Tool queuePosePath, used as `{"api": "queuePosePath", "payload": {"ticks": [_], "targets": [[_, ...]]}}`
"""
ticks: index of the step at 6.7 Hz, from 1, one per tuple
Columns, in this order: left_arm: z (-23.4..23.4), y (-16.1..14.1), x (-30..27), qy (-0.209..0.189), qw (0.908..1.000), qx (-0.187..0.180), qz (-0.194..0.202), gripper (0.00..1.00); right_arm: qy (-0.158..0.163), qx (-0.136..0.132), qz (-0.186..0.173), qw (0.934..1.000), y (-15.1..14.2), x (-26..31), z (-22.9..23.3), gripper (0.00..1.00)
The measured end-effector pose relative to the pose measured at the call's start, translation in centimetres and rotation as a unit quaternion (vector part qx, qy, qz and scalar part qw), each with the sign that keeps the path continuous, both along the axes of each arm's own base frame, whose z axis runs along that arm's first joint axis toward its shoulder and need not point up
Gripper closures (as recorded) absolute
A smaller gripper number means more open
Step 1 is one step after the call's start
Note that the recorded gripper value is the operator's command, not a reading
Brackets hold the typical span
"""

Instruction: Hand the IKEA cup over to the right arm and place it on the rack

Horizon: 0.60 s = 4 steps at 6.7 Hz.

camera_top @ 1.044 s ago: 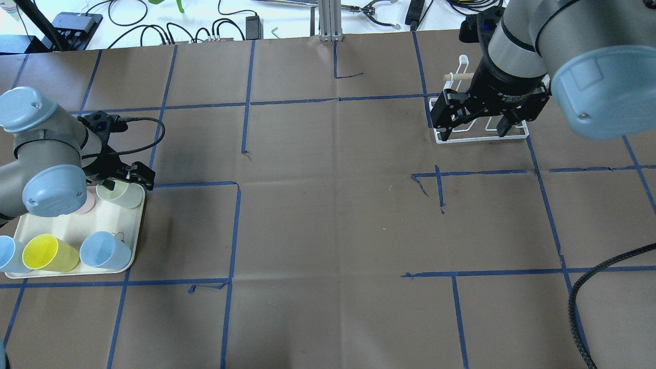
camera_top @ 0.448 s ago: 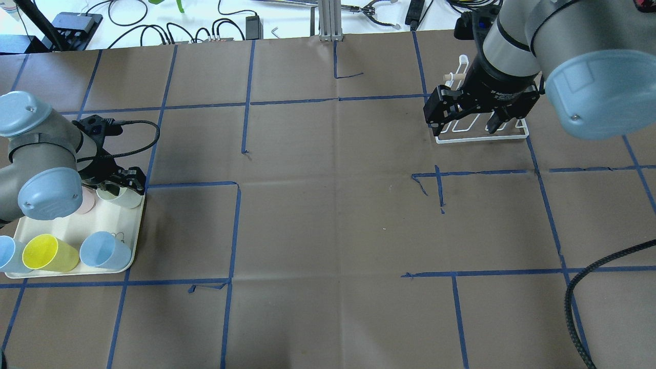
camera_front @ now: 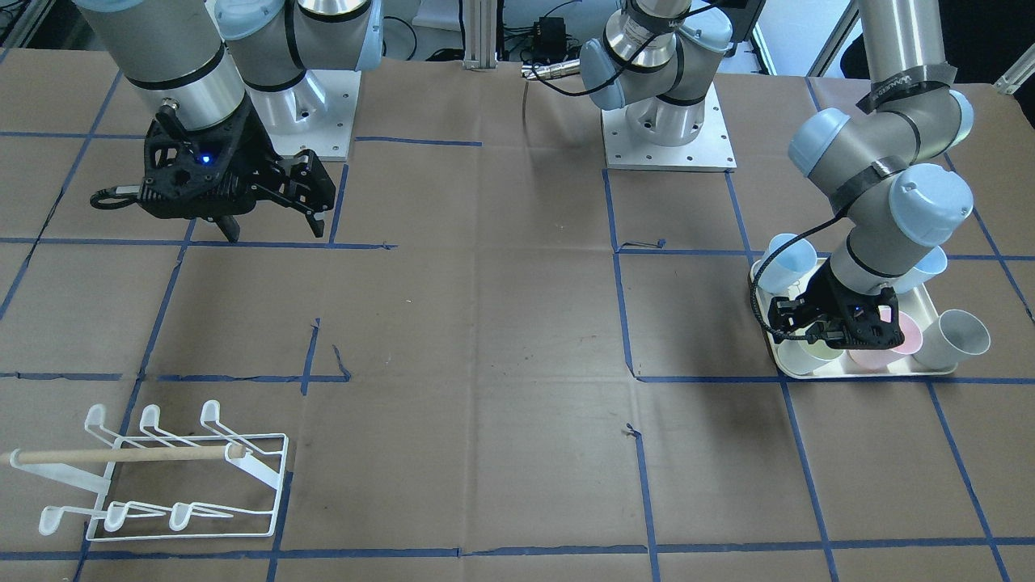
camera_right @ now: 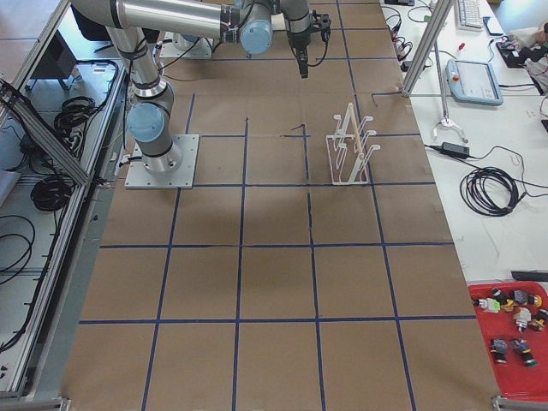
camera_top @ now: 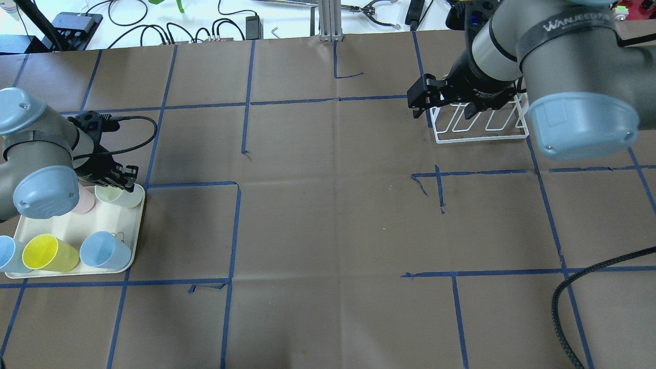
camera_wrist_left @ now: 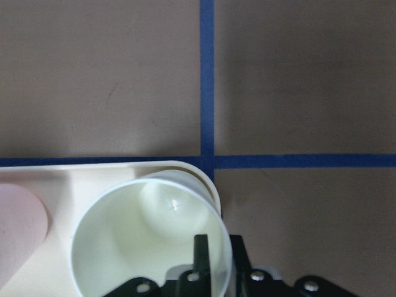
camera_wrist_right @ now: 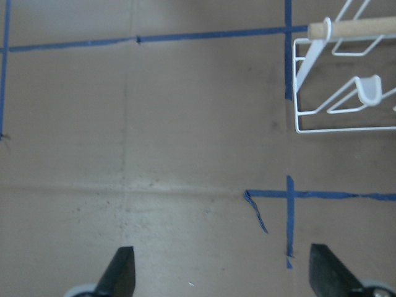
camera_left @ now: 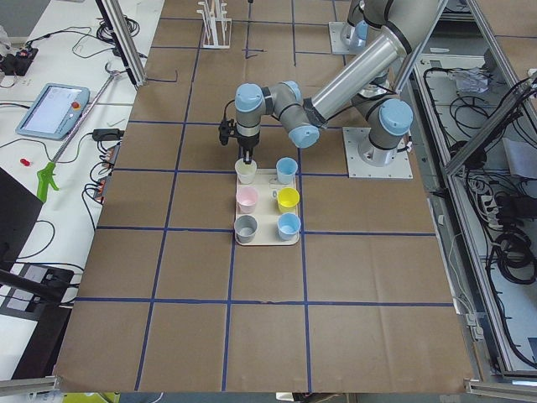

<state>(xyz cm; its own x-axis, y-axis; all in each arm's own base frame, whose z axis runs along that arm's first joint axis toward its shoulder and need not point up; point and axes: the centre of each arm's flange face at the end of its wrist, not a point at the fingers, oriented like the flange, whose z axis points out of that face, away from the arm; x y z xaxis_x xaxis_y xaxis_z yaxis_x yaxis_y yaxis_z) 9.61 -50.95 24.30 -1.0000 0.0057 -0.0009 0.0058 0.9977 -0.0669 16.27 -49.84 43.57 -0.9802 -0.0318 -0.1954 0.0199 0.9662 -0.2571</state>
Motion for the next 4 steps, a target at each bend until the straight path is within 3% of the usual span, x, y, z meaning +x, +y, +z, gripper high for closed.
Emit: {"api": "queuePosePath", "payload": {"ticks": [2,4], "targets": [[3.4,0.1,-0.4,0.007,0.9999,-0.010,-0.001,1.00,-0.069,-0.081,-0.008,0.9943,-0.4,1.2,0.1,0.01],[10.0,-1.0,0.1,0.006,1.0000,0.005,-0.004,1.00,-0.140,-0.142,-0.049,0.9787,0.4,2.0,-1.0,0.01]]}}
